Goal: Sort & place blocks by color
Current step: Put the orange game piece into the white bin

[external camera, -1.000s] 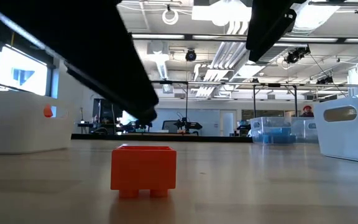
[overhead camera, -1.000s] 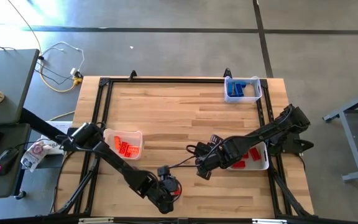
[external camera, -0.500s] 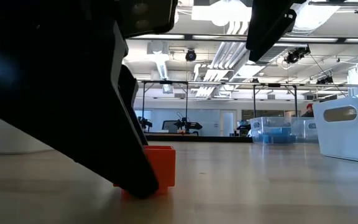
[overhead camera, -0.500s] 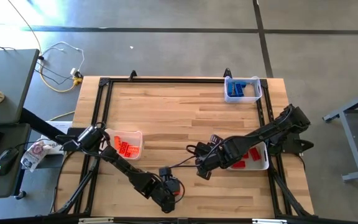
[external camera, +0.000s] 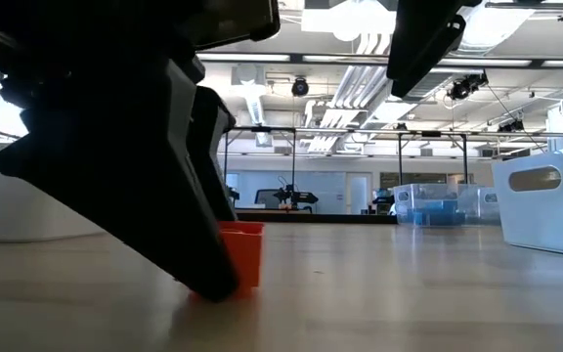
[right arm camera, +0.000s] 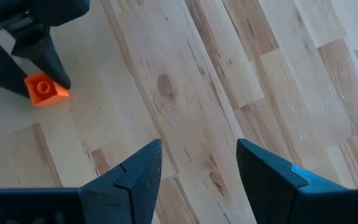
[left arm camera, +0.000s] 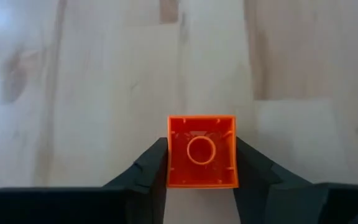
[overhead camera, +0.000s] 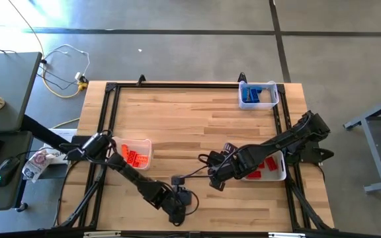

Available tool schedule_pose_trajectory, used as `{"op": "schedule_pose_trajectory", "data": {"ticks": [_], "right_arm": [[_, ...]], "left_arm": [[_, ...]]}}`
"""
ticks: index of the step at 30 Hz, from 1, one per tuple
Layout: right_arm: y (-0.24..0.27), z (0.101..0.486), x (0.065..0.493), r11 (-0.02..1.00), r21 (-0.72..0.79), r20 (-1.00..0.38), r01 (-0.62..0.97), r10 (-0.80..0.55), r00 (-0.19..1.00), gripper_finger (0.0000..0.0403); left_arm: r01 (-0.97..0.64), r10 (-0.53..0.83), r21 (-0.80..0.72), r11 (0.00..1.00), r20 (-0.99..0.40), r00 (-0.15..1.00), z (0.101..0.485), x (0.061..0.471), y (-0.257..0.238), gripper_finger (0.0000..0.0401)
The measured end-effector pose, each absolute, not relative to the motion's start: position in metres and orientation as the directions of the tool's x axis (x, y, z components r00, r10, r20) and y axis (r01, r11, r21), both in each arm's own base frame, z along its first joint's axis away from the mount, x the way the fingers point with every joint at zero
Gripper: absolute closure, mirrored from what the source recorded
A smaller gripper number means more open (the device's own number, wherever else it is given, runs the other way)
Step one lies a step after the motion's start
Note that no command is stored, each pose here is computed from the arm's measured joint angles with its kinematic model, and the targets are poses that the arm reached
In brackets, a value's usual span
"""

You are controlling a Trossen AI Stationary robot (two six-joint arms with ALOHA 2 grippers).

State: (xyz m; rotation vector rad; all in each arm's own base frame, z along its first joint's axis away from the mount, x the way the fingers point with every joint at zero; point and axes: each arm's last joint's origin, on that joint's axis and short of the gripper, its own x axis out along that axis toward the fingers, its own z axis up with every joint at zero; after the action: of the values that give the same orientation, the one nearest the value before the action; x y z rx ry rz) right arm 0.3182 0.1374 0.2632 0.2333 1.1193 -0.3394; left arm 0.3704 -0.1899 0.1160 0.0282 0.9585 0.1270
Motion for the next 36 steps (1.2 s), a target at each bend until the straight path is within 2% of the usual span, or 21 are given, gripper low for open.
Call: {"op": "schedule_pose_trajectory", "data": {"ticks": [5, 14, 28, 36], "right_arm": [[0.137, 0.263, 0.318, 0.925, 0.012, -0.908, 0.381, -0.150, 0.392, 0.0208], [0.137, 0.263, 0.318, 0.941, -0.014, -0.910, 0.337, -0.152, 0.386, 0.0208], [0.134, 0.263, 0.319, 0.964, -0.091, -0.900, 0.250, -0.187, 0.394, 0.0208], [0.129, 0.264, 0.322, 0.955, -0.103, -0.888, 0.277, -0.214, 0.408, 0.0208]], "left_arm": [[-0.088, 0.174, 0.151, 0.985, -0.852, 0.494, 0.132, 0.361, -0.175, 0.0294], [-0.188, 0.362, 0.311, 0.932, -0.830, 0.424, 0.191, 0.333, -0.143, 0.0294], [-0.379, 0.596, 0.514, 0.769, -0.791, 0.137, 0.252, 0.258, -0.100, 0.0294], [-0.511, 0.551, 0.438, 0.740, -0.830, 0.086, 0.242, 0.208, -0.079, 0.0294]]}}
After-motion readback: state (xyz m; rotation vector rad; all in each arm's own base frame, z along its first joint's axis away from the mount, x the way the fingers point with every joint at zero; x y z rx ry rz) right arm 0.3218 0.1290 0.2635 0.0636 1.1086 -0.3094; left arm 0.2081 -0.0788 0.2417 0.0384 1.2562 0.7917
